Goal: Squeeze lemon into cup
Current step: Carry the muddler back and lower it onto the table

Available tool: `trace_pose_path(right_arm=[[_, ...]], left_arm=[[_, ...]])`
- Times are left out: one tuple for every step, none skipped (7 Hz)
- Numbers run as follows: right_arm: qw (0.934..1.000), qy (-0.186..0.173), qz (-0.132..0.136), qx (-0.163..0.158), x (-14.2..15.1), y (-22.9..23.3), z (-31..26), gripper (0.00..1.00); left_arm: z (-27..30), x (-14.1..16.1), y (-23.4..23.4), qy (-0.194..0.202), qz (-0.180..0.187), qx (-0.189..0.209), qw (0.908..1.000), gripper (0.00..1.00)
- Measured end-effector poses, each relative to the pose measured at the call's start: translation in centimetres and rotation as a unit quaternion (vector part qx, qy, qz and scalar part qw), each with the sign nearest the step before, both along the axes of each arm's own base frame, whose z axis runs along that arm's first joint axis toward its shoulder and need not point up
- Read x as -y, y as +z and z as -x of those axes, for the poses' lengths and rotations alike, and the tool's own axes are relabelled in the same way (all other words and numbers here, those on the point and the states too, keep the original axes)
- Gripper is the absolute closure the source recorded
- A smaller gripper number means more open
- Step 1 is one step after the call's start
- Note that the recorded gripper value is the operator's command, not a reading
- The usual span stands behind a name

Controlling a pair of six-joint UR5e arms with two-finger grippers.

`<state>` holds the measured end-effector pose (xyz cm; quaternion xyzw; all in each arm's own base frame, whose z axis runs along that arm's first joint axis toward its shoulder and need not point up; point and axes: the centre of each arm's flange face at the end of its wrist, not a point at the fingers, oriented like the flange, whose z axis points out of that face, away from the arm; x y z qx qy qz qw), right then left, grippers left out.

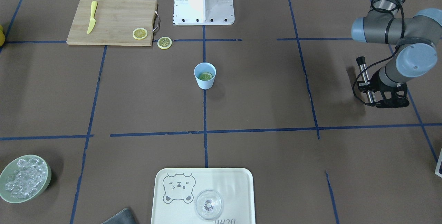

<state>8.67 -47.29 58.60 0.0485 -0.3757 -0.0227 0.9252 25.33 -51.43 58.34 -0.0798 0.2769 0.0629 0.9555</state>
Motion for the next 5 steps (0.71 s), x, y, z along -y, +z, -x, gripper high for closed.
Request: trace_pose_path(right_arm=[[1.0,0.0,-0.001,0.0,0.1,-0.1,0.0,0.0],[1.0,0.0,-0.001,-0.001,0.2,-0.2,0.0,0.0],[1.0,0.001,-0.001,-0.001,0.2,-0.2,0.0,0.0],[1.0,0.001,-0.003,-0.001,0.4,-0.4,0.0,0.0],[1.0,0.001,-0.005,-0.001,0.8,-0.6,0.0,0.0]], left_arm=[[0.0,0.0,0.1,0.0,0.001,0.0,1.0,0.0],[0.2,0.1,0.1,-0.002,0.0,0.0,1.0,0.0],[0.8,0.5,-0.1,-0.007,-0.001,-0.001,1.0,0.0],[1.9,1.3,-0.5,-0.02,-0.003,-0.005,0.9998,0.0],[3.6,2.6,-1.7,-0.037,-0.012,-0.011,0.9992,0.0]])
